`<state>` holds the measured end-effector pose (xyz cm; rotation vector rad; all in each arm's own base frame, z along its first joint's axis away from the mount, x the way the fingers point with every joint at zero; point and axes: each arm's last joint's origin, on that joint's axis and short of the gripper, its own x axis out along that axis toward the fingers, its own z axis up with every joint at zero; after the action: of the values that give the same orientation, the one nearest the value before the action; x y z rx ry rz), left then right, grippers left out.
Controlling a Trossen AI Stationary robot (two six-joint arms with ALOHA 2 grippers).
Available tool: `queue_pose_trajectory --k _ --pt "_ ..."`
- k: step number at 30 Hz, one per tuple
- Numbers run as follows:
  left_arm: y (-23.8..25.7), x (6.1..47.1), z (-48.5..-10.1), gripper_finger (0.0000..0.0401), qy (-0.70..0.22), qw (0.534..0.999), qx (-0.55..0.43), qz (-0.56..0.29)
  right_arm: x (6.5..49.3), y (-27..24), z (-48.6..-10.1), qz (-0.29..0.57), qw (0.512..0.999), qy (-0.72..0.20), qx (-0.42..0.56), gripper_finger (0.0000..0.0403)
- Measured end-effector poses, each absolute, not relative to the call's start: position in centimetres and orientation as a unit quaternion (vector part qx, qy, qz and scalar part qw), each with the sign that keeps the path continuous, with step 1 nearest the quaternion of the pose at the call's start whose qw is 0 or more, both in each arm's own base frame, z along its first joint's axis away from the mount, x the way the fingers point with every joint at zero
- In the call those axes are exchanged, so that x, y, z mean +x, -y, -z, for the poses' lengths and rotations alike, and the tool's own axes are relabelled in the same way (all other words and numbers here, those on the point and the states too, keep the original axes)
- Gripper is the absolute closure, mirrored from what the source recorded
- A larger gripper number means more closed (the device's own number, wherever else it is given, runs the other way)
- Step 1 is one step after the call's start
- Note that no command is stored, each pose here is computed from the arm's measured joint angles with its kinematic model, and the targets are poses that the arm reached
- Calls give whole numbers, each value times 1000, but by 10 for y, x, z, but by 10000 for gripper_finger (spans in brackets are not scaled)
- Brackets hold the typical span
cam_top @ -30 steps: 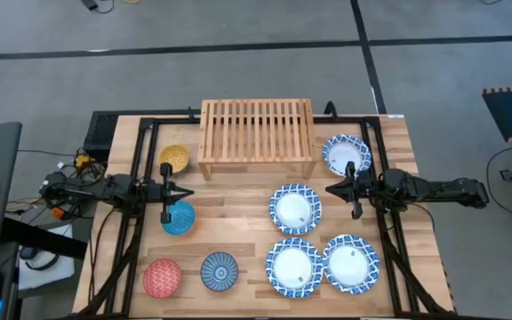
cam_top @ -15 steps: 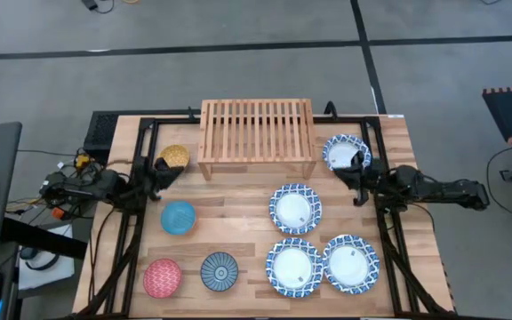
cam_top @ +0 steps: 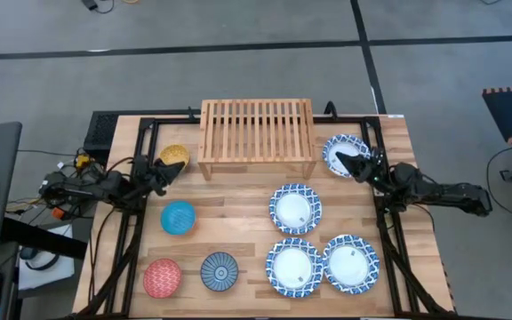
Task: Place and stack bowls onto a shelf
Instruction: Put the white patterned bowl on the shelf
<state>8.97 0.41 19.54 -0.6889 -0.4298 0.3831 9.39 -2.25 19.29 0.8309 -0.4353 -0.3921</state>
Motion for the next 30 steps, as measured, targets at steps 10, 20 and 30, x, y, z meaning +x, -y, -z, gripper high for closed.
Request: queue_pose_trajectory --k 10,20,30 --pt "1 101 -206 300 148 938 -283 -138 107 20 -238 170 888 179 389 327" --pt "8 124 -257 231 70 983 -140 -99 152 17 -283 201 923 65 323 291" --pt "10 140 -291 230 -1 992 -54 -111 167 25 -310 275 921 -108 255 249"
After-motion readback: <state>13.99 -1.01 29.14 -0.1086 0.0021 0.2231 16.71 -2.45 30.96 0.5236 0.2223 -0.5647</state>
